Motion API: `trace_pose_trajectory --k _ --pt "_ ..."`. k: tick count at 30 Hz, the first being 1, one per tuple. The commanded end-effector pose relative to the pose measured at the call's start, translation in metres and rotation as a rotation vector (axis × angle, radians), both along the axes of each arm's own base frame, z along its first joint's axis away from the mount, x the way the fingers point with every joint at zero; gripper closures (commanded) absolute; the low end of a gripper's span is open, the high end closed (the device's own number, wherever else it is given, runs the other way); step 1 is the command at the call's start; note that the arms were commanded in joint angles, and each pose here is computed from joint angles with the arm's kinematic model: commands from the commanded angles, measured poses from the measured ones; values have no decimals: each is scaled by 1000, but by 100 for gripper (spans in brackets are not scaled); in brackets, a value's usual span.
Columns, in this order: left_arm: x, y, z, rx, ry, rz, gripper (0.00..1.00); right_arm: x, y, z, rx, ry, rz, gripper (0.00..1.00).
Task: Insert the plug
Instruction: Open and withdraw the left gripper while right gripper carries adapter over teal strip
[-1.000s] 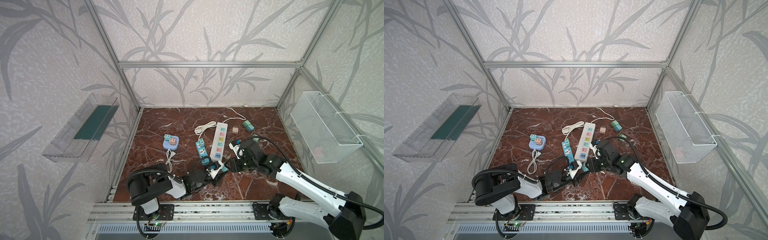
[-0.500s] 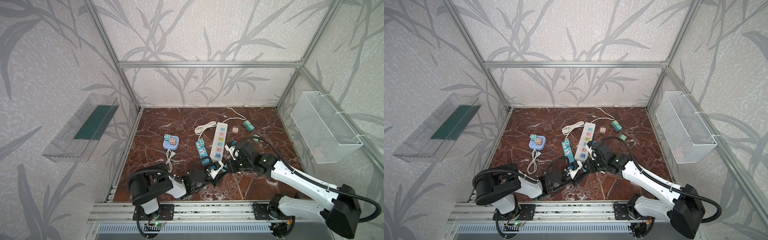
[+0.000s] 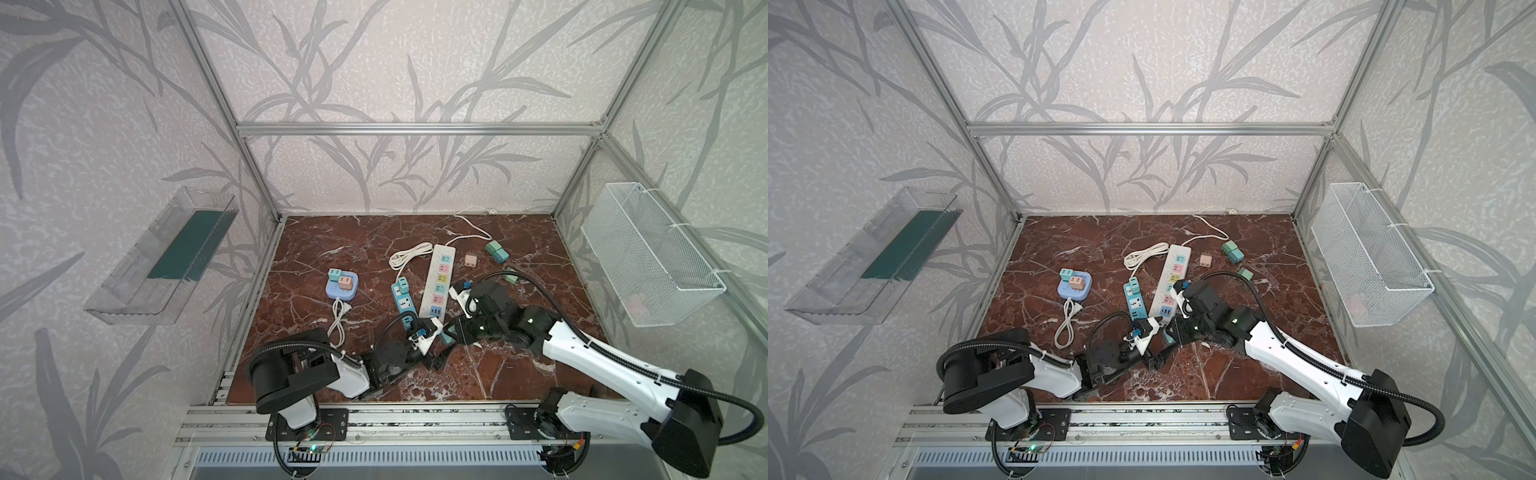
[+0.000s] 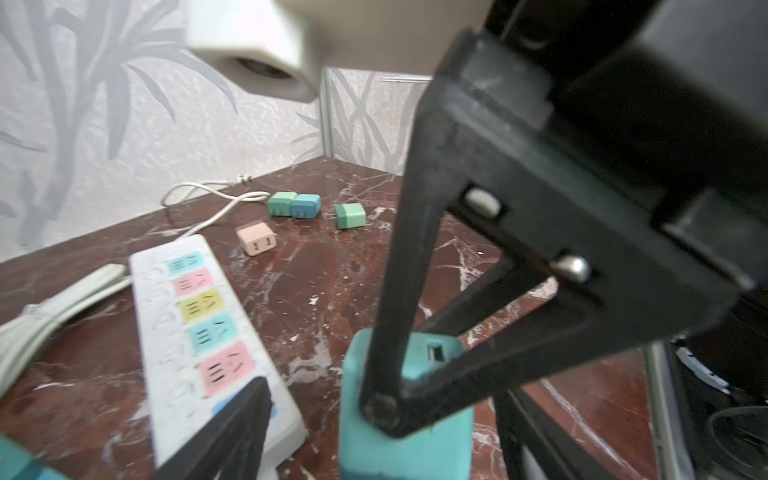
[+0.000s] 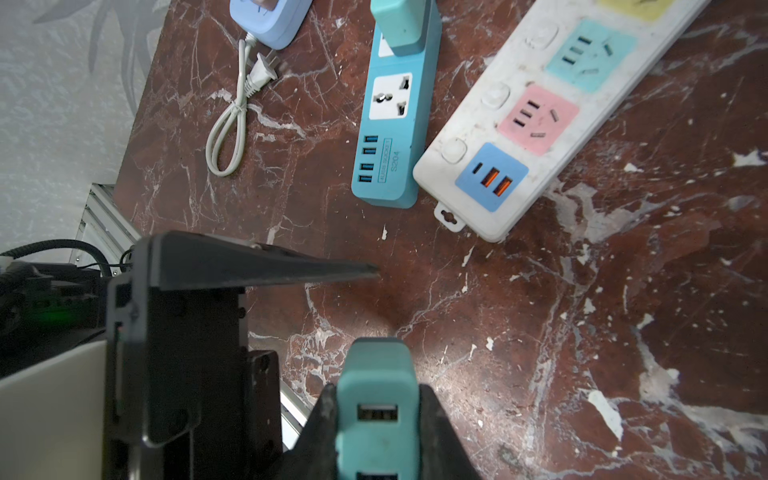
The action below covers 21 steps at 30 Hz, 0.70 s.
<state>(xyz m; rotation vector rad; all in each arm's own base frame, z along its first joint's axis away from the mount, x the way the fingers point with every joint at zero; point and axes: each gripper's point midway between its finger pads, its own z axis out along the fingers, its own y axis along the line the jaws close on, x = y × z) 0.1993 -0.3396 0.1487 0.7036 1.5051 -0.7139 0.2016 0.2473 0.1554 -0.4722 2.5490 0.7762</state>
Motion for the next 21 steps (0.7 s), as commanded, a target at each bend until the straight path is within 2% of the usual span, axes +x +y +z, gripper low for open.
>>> trace_pose_trajectory --k 1,3,5,8,10,13,21 --pt "15 43 36 -164 4 198 12 17 2 27 9 -89 -45 85" --pt "27 77 41 -207 63 368 13 26 2 34 -4 -130 -68 85" --pt "40 115 34 -154 155 584 14 36 7 39 -18 -171 -84 86" --pt "54 182 18 -102 378 854 13 52 18 39 -47 -225 -102 87" --pt "59 208 9 -170 470 904 11 65 29 35 -56 -255 -112 87" --pt "58 228 -3 -258 500 929 11 85 44 34 -54 -306 -139 89" --pt "54 229 -16 -285 554 906 10 117 94 -4 -95 -271 -97 90"
